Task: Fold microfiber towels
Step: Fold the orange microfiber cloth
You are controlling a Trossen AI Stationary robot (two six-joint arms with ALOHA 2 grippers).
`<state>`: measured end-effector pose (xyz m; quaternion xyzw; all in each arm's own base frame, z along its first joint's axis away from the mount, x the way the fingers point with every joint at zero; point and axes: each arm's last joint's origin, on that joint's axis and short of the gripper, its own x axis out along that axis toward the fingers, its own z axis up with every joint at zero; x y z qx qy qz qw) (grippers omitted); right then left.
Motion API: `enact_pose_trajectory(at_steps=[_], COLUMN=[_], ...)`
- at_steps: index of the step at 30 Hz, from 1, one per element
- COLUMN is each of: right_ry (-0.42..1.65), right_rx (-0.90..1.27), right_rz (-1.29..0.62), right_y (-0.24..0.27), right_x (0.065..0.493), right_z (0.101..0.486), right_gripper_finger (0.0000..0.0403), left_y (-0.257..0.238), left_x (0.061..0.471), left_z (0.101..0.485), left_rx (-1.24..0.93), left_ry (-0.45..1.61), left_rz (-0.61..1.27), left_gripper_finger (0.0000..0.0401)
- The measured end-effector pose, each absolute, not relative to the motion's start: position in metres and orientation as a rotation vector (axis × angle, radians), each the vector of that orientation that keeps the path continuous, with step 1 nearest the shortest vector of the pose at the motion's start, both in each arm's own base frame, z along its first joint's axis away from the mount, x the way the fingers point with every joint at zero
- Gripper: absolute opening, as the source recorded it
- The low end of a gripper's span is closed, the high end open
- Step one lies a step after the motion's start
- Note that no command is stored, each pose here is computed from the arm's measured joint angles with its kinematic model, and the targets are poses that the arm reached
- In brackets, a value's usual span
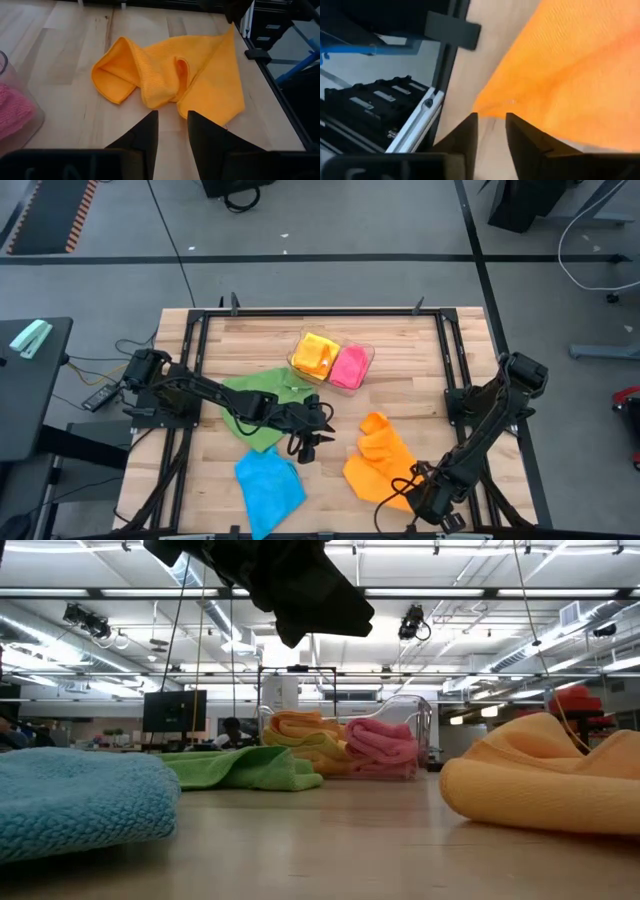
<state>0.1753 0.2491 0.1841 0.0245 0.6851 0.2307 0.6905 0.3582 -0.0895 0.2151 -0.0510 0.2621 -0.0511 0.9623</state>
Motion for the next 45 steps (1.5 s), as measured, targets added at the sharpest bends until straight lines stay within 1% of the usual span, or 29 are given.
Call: enact_pose_trajectory(at_steps=[3, 5, 9, 12, 14, 18, 23, 27, 29, 31, 33, 36, 37, 38, 41, 45], right_ry=[1.55, 1.511, 1.381, 1.343, 1.355, 1.356, 1.281, 1.247, 1.22, 1.198, 1.184, 1.184, 1.184, 1.181, 1.171, 1.103], right_rx=[0.045, -0.023, -0.201, -0.254, -0.266, -0.258, -0.256, -0.261, -0.27, -0.283, -0.297, -0.301, -0.301, -0.304, -0.326, -0.393], right_rz=[0.483, 0.398, 0.187, 0.116, 0.092, 0.075, 0.145, 0.23, 0.256, 0.28, 0.298, 0.3, 0.299, 0.295, 0.274, 0.249], right_y=[0.243, 0.234, 0.214, 0.202, 0.192, 0.174, 0.168, 0.17, 0.172, 0.175, 0.176, 0.176, 0.176, 0.176, 0.176, 0.18], right_x=[0.173, 0.175, 0.184, 0.194, 0.199, 0.207, 0.215, 0.217, 0.219, 0.219, 0.22, 0.22, 0.22, 0.22, 0.222, 0.232], right_z=[0.188, 0.191, 0.194, 0.193, 0.187, 0.17, 0.155, 0.152, 0.153, 0.153, 0.154, 0.154, 0.154, 0.154, 0.158, 0.173], right_gripper_finger=[0.0133, 0.0139, 0.0139, 0.0135, 0.0134, 0.0137, 0.0155, 0.0162, 0.0153, 0.0133, 0.01, 0.0038, 0.0021, 0.0012, 0.001, 0.001], left_y=[-0.09, -0.089, -0.089, -0.089, -0.089, -0.089, -0.089, -0.089, -0.089, -0.089, -0.089, -0.089, -0.089, -0.089, -0.089, -0.089], left_x=[0.358, 0.358, 0.358, 0.358, 0.358, 0.358, 0.358, 0.358, 0.358, 0.358, 0.358, 0.358, 0.358, 0.358, 0.358, 0.358], left_z=[0.215, 0.215, 0.215, 0.215, 0.215, 0.215, 0.215, 0.215, 0.215, 0.215, 0.215, 0.215, 0.215, 0.215, 0.215, 0.215], left_rx=[-0.103, -0.104, -0.104, -0.104, -0.104, -0.104, -0.104, -0.103, -0.103, -0.103, -0.103, -0.103, -0.103, -0.103, -0.102, -0.1], left_ry=[0.531, 0.531, 0.531, 0.531, 0.531, 0.531, 0.532, 0.532, 0.532, 0.532, 0.532, 0.532, 0.532, 0.532, 0.532, 0.531], left_rz=[-0.104, -0.102, -0.102, -0.102, -0.102, -0.101, -0.102, -0.102, -0.102, -0.102, -0.102, -0.102, -0.102, -0.102, -0.102, -0.102], left_gripper_finger=[0.0113, 0.0111, 0.0107, 0.0105, 0.0106, 0.0104, 0.0103, 0.01, 0.0099, 0.0099, 0.01, 0.01, 0.0099, 0.0098, 0.0095, 0.0095])
